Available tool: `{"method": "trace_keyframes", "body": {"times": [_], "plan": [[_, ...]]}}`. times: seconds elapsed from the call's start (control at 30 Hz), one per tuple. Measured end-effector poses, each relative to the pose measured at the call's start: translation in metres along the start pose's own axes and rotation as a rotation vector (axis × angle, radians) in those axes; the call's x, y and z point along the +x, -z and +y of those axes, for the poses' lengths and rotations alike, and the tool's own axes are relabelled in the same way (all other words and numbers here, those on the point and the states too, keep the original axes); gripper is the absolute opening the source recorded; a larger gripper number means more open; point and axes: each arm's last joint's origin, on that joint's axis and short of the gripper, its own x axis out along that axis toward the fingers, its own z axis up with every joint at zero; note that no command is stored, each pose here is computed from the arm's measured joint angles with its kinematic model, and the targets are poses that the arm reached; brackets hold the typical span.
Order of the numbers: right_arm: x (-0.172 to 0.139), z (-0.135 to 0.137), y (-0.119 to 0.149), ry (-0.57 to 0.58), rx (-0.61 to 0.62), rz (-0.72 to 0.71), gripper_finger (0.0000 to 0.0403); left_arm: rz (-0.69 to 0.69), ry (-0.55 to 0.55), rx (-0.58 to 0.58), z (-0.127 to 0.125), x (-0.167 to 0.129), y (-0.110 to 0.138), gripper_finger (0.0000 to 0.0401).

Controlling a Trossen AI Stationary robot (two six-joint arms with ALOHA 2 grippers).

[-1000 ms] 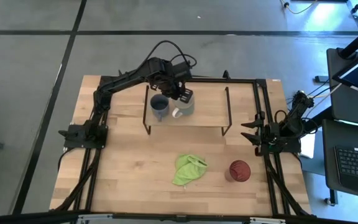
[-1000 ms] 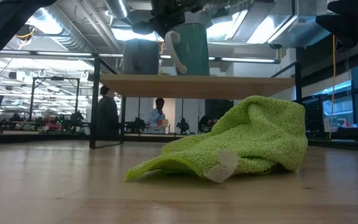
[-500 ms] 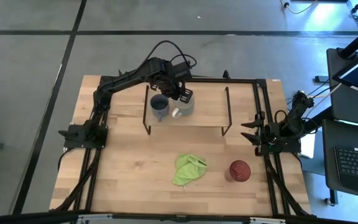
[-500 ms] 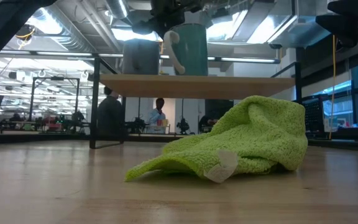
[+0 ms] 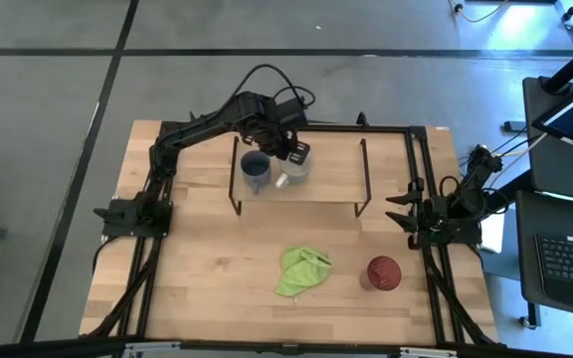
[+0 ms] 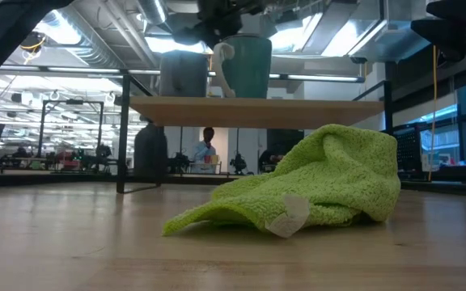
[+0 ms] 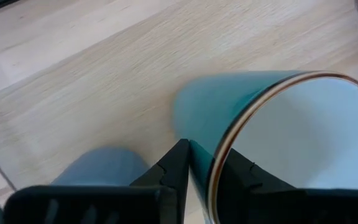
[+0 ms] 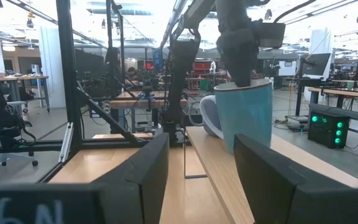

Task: Stack small to large cups/mugs on shelf
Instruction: Put the light blue mug on the shelf

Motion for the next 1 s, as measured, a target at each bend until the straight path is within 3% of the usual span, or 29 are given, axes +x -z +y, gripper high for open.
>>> {"method": "trace_keyframes", "body": {"times": [1.0], "plan": [[0.0,0.0,0.0,0.0,0.0,0.0,0.0181,-0.016,-0.002,0.022,0.0006,-0.0024,-0.0003,0.0077]]}}
